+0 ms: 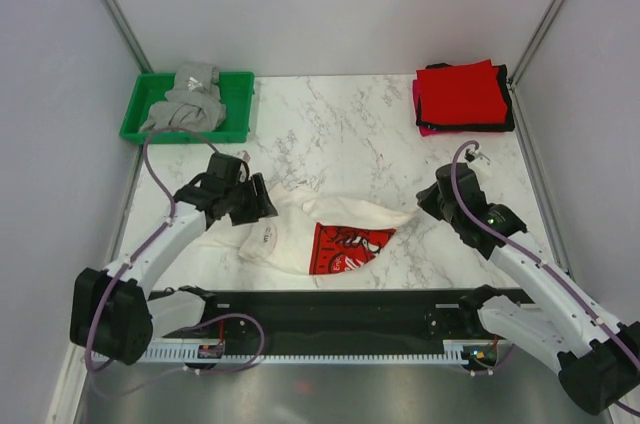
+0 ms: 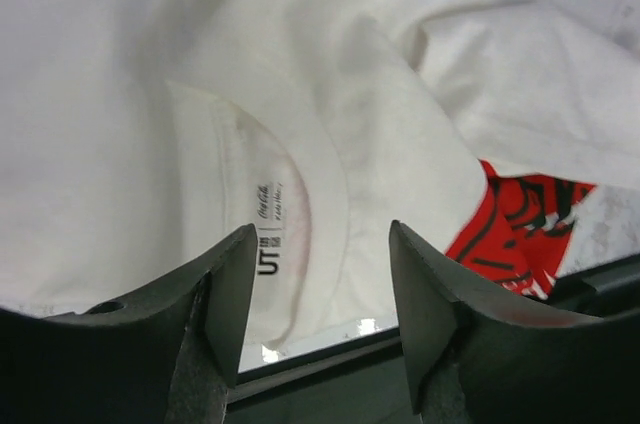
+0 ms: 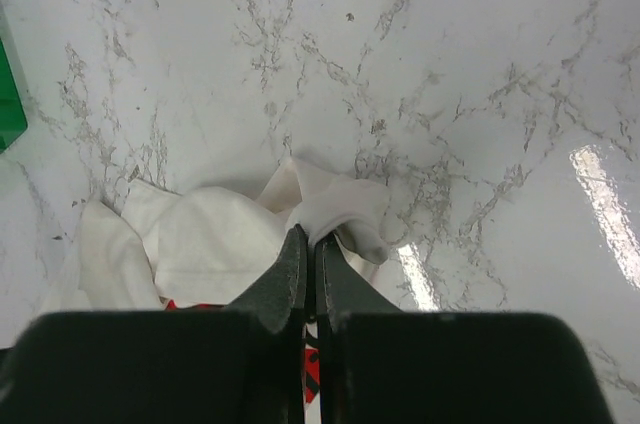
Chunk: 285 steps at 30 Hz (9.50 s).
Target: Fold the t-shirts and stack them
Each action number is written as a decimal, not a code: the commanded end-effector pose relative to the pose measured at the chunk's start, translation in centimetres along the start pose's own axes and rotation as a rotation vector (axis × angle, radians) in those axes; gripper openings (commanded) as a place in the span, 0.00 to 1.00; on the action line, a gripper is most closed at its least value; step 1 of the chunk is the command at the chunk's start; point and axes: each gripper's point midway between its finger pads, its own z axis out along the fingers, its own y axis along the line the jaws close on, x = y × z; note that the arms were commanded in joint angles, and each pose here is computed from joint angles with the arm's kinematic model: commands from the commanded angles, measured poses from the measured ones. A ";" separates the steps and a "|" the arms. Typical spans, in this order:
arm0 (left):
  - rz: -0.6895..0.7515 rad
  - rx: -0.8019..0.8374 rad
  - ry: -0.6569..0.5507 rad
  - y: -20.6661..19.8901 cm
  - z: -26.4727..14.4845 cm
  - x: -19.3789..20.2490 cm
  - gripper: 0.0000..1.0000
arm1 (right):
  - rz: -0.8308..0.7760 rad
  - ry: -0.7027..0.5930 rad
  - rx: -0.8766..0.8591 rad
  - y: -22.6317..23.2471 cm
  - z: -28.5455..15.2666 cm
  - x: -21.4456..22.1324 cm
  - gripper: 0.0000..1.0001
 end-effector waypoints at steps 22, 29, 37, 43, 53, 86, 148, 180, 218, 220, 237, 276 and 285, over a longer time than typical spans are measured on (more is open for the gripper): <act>0.030 -0.155 -0.113 1.5 9.1 -8.9 0.60 | -0.045 0.101 -0.086 1.1 1.9 2.4 0.00; 0.019 -0.097 -0.087 0.6 10.3 -8.5 0.53 | -0.052 0.112 -0.077 0.6 2.3 2.8 0.00; 0.027 -0.032 -0.086 -1.0 10.0 -9.0 0.02 | -0.044 0.134 -0.089 0.9 2.4 2.8 0.00; 0.076 0.111 -0.312 -6.8 -0.8 -14.1 0.02 | 0.018 0.083 -0.189 4.9 0.0 -2.5 0.00; 0.264 0.245 -0.897 -13.0 -29.8 -17.7 0.02 | 0.077 -0.520 -0.038 6.2 -17.7 -23.7 0.00; -0.239 -0.171 -0.540 3.6 -6.3 -6.7 0.90 | -0.140 0.112 -0.041 0.9 2.3 -0.8 0.90; 0.164 -0.507 -0.085 5.0 14.4 -5.5 0.02 | -0.239 0.288 -0.050 0.1 7.9 4.6 0.94; 0.019 -0.241 -0.540 3.6 3.6 -7.3 0.02 | -0.574 0.209 0.119 4.4 15.9 2.2 0.63; -0.021 -0.088 -0.880 -0.8 -17.2 -11.1 0.02 | -0.200 -0.238 0.323 -6.2 0.1 -15.9 0.00; -0.021 -0.088 -0.883 -0.5 -18.3 -10.4 0.02 | -0.151 -0.257 0.295 -6.9 -1.2 -15.8 0.00; 0.232 0.430 -1.246 -11.9 -41.6 -12.2 0.02 | -0.124 -0.757 -0.242 4.5 -25.4 -23.5 0.00; 0.201 0.269 -0.890 -15.2 -18.1 -39.0 0.03 | -0.102 -0.596 0.035 3.6 -3.8 -28.0 0.00; 0.118 0.230 -0.430 -10.2 1.0 -34.5 1.00 | -0.206 -0.301 0.094 -0.4 6.5 -20.5 0.98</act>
